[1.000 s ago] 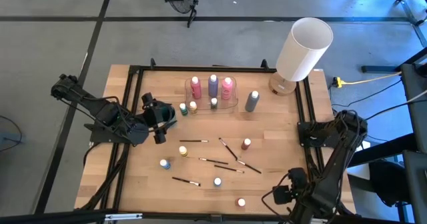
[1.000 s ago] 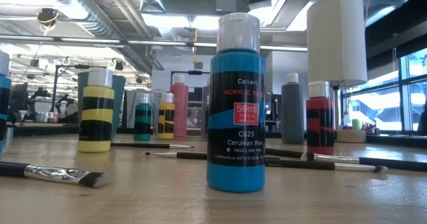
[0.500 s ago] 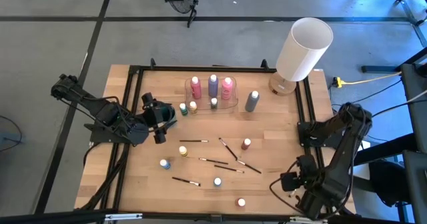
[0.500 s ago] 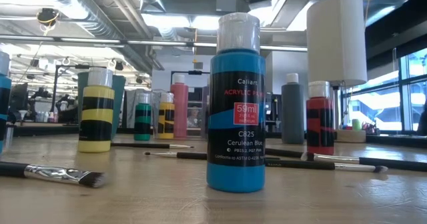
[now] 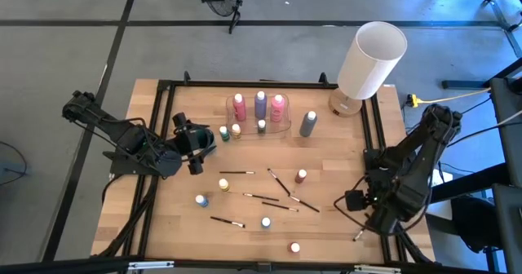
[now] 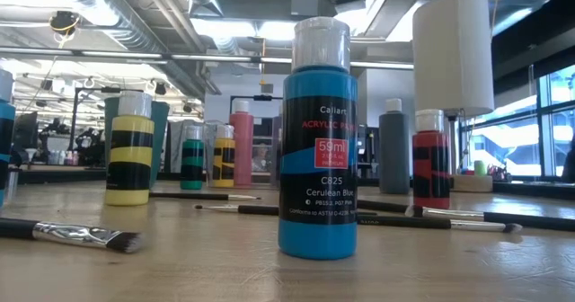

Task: Pick & Place Paint Supplies
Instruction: Put the black paint brush into the green cup

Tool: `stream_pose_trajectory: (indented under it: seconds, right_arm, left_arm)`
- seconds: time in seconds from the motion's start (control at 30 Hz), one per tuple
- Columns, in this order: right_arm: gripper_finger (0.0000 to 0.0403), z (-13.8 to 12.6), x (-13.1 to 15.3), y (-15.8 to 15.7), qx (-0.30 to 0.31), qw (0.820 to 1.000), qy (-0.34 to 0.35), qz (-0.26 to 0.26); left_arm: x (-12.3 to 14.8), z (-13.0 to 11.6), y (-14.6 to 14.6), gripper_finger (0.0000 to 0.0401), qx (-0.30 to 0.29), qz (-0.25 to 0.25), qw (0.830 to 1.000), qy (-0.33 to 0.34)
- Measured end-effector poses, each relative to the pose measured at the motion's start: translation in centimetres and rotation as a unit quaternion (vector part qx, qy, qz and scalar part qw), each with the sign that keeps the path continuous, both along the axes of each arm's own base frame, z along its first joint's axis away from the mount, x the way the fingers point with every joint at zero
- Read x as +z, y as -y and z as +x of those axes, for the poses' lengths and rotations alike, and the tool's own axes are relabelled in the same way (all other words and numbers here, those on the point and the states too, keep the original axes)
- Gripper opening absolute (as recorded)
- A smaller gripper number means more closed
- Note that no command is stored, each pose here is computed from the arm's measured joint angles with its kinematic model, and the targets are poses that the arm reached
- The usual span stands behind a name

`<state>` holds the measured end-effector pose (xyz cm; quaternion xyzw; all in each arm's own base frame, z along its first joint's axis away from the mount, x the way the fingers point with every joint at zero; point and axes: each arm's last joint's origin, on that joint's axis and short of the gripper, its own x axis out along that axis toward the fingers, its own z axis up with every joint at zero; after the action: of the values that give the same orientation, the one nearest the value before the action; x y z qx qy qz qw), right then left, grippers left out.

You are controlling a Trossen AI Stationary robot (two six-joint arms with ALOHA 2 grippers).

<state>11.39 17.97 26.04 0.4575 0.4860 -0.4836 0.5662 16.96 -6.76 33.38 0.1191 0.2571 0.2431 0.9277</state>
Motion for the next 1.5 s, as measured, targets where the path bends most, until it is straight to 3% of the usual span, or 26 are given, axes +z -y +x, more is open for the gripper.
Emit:
stream_pose_trajectory:
  seconds: [0.27,0.5,0.9,1.13,1.5]
  right_arm:
    - [0.0236,2.7,-5.1,-2.3,-0.022,0.989,0.073,0.123]
    - [0.0236,4.3,-7.6,-4.9,-0.026,0.982,0.054,0.180]
    - [0.0236,6.3,-8.1,-7.7,-0.031,0.977,0.038,0.209]
    - [0.0236,5.7,-8.1,-8.2,-0.034,0.984,0.002,0.173]
    - [0.0236,4.8,-9.0,-10.3,-0.005,0.985,-0.021,0.174]
  left_arm:
    - [0.0,0.0,0.0,0.0306,-0.002,-0.004,1.000,-0.001]
    - [0.0,0.0,0.0,0.0306,0.001,-0.010,1.000,0.003]
    - [0.0,0.0,0.1,0.0306,-0.004,-0.016,1.000,0.001]
    - [0.0,0.0,0.1,0.0306,-0.005,-0.016,1.000,0.000]
    - [-0.1,0.0,0.0,0.0306,-0.010,-0.008,1.000,-0.008]
